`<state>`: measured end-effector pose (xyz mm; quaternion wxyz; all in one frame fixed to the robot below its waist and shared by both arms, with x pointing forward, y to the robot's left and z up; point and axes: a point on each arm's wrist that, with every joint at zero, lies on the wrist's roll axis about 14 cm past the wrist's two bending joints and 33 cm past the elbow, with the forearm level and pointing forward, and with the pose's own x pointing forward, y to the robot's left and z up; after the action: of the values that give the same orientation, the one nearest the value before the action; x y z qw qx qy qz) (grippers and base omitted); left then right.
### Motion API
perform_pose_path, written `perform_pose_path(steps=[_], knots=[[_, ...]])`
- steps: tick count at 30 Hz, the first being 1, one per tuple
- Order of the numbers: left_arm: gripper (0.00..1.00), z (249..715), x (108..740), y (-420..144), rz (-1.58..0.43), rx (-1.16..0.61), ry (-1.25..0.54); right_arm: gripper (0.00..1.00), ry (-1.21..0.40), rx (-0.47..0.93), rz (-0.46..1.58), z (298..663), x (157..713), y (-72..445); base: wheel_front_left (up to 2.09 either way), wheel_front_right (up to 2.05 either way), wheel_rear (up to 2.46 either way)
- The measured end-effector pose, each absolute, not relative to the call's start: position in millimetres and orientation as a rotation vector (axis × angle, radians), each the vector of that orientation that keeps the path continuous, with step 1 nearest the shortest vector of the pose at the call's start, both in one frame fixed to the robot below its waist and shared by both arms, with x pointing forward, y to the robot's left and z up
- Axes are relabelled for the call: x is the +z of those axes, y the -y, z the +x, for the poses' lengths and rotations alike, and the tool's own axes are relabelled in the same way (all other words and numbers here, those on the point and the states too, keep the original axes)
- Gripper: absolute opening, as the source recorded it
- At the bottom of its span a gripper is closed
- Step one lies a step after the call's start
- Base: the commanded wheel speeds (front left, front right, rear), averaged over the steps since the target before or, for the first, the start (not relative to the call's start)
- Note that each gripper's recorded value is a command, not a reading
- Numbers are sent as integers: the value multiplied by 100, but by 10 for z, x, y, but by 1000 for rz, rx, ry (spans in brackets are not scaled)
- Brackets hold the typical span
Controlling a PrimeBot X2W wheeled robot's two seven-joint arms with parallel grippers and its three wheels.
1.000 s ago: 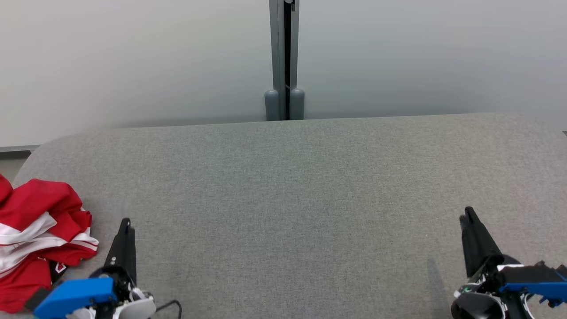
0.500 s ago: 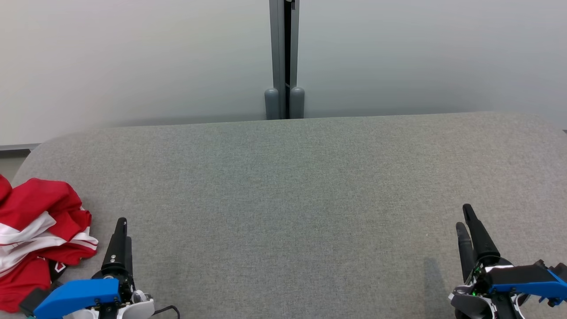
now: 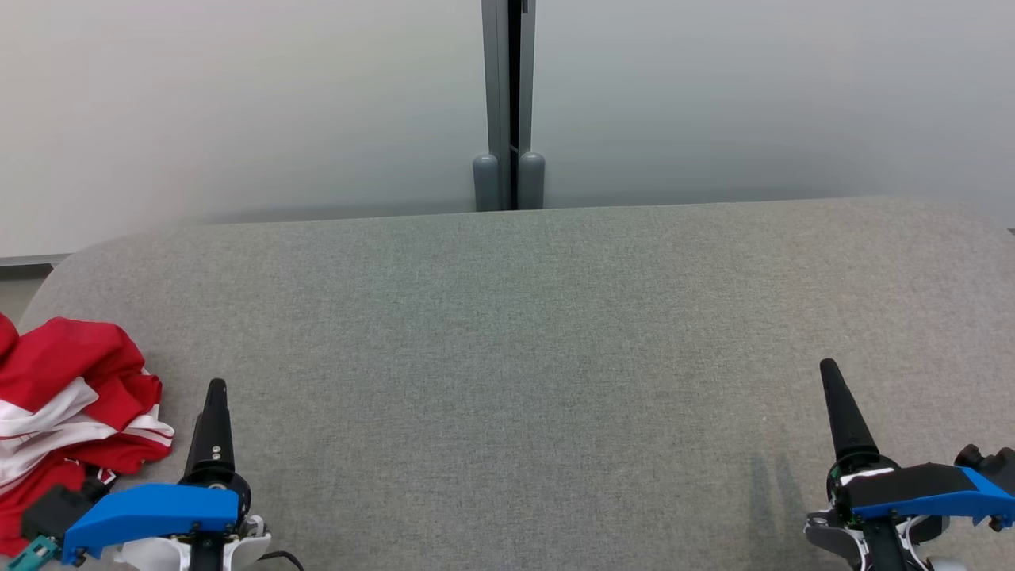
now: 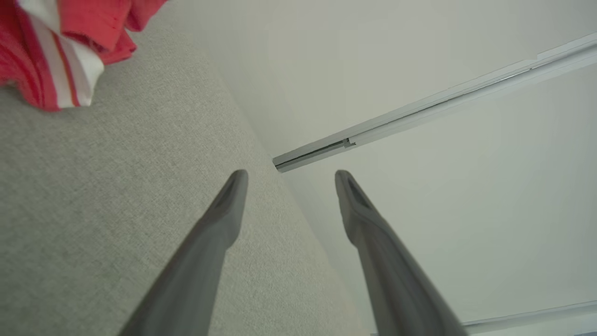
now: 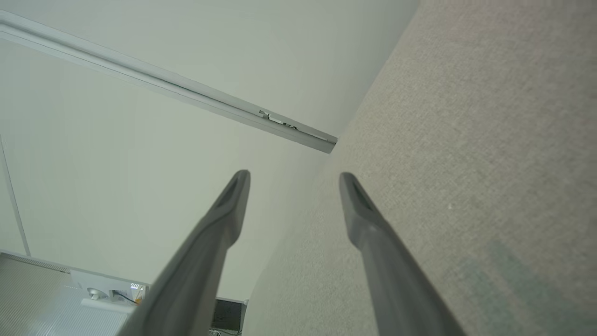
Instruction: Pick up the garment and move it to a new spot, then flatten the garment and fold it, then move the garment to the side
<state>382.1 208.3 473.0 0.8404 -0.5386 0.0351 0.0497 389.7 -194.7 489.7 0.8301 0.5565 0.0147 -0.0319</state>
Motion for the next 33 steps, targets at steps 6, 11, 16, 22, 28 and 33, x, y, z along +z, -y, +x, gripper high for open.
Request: perform_pose_path(steps=[6,11,16,22,28,33], knots=[[100,3848,4733,-2049,-1001,87,-83,100,-38,-70,1065,3906,4871,1945,0,0,0],[100,3857,4714,-2030,-898,77,-93,100,-37,-60,964,3924,4885,1927,0,0,0],[100,3859,4692,-2016,-799,67,-101,100,-34,-51,865,3944,4901,1917,0,0,0],[100,3892,4700,-2007,-699,56,-99,100,-31,-39,767,3974,4915,1894,0,0,0],[100,3903,4692,-1983,-598,38,-103,100,-16,-24,682,4015,4964,1872,0,0,0],[100,3910,4678,-1948,-526,19,-109,100,-34,-17,613,4007,4909,1846,0,0,0]])
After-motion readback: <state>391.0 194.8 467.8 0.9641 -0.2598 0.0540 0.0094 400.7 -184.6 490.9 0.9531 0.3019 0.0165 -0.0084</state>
